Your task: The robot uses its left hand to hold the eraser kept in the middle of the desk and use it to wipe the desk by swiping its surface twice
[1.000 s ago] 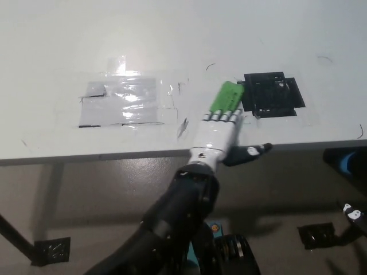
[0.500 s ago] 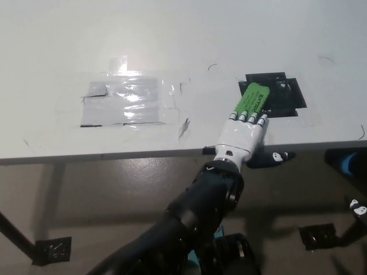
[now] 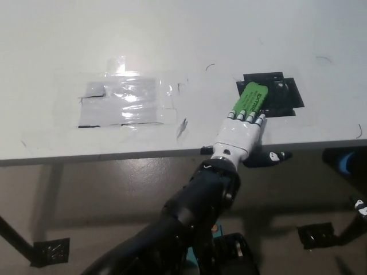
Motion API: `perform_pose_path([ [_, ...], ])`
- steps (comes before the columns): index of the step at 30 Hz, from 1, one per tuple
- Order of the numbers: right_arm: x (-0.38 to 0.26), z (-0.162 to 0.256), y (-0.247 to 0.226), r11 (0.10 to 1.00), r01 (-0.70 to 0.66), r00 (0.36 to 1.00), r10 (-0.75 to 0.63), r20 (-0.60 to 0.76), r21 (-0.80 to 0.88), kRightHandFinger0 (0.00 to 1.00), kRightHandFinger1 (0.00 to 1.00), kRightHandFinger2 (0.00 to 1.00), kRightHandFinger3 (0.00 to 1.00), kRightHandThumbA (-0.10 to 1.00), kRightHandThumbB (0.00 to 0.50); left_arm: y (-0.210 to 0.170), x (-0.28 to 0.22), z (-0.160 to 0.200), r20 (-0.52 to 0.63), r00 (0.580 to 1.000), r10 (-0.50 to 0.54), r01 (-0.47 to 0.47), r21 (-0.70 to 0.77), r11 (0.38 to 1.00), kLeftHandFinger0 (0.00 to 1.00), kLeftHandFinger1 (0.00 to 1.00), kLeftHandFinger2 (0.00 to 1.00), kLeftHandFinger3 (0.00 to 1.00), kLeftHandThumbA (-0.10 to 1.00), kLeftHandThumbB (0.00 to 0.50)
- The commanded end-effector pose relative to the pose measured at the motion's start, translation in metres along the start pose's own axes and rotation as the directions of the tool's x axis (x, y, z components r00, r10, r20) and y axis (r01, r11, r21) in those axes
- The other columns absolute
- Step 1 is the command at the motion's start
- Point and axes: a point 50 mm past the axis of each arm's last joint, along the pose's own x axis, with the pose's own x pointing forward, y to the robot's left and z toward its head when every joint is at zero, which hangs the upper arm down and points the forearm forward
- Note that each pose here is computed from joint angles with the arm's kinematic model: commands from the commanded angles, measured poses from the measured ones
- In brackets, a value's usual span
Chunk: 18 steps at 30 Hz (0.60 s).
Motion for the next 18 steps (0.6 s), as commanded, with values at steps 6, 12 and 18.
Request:
perform_pose_path([
  [6,0.011,0.022,-0.01,0.997,0.067,0.993,-0.07,0.098,0.036,0.93,0.91,0.87,0.87,1.0,0.151,-0.141,-0.097,-0.15,-0.282,0.823,-0.493,0.363,-0.406,0.839,1.0,1.0,1.0,1.0,1.0,0.459],
  [12,0.008,0.016,-0.014,0.998,0.066,0.992,-0.068,0.103,0.022,0.91,0.9,0.86,0.86,1.0,0.132,-0.144,-0.121,-0.189,-0.349,0.795,-0.496,0.296,-0.49,0.82,1.0,1.0,1.0,1.0,1.0,0.466],
  [18,0.011,0.018,-0.019,0.997,0.072,0.99,-0.073,0.118,0.016,0.94,0.93,0.89,0.9,1.0,0.12,-0.158,-0.148,-0.218,-0.414,0.748,-0.519,0.204,-0.601,0.773,1.0,1.0,1.0,1.0,1.0,0.434],
])
